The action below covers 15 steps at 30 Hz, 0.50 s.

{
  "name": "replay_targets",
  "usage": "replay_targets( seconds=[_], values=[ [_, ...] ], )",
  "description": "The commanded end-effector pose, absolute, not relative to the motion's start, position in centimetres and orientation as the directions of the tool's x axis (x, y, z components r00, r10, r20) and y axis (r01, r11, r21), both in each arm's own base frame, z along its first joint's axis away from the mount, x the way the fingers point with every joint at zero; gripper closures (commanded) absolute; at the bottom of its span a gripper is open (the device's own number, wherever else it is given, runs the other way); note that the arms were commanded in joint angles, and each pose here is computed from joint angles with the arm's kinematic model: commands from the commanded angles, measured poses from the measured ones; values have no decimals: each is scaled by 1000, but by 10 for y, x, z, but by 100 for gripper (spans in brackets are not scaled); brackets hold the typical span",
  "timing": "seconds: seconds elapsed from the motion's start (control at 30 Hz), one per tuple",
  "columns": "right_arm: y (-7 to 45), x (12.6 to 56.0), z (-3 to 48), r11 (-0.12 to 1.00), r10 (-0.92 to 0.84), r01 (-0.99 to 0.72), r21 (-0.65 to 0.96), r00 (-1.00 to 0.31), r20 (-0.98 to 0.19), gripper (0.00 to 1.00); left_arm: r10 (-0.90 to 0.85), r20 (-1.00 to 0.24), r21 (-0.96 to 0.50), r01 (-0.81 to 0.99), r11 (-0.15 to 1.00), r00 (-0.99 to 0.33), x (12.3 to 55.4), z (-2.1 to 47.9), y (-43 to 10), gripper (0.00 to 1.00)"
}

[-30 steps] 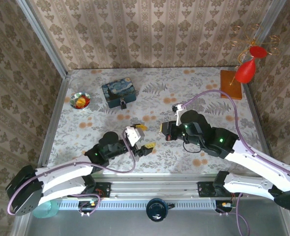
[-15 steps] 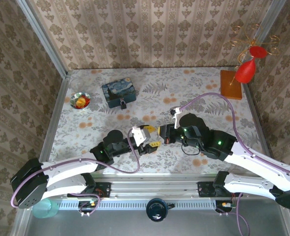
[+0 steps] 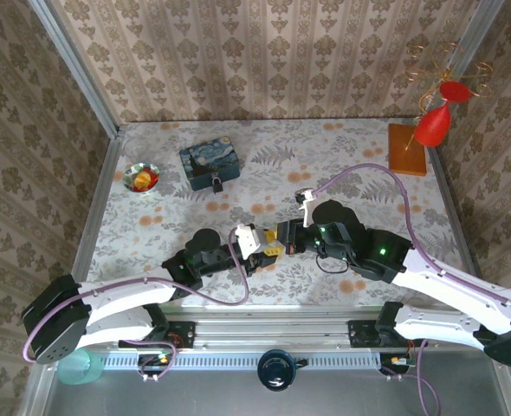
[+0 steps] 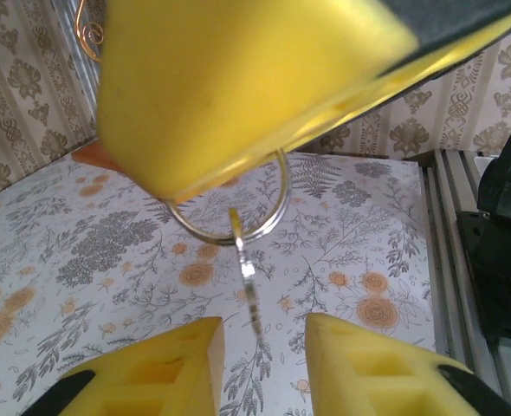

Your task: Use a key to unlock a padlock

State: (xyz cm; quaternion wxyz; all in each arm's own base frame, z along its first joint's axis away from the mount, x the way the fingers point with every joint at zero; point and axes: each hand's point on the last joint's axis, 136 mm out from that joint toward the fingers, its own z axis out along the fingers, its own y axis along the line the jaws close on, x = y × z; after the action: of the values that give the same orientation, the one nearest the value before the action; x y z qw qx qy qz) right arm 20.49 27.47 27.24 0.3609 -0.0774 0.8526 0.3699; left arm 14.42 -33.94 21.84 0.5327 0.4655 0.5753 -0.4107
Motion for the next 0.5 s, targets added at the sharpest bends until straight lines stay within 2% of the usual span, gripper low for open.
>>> replay_targets(
  seconds=[0.0,0.47],
  values=[
    [275,204,267,715,152,-380,586,-734,-661,100,40,-999,41,975,217,34,141,239,-341,75],
    [268,208,262,745,163,-352,567,-727,-667,100,42,-998,56,966,251,47,141,239,-330,100]
  ],
)
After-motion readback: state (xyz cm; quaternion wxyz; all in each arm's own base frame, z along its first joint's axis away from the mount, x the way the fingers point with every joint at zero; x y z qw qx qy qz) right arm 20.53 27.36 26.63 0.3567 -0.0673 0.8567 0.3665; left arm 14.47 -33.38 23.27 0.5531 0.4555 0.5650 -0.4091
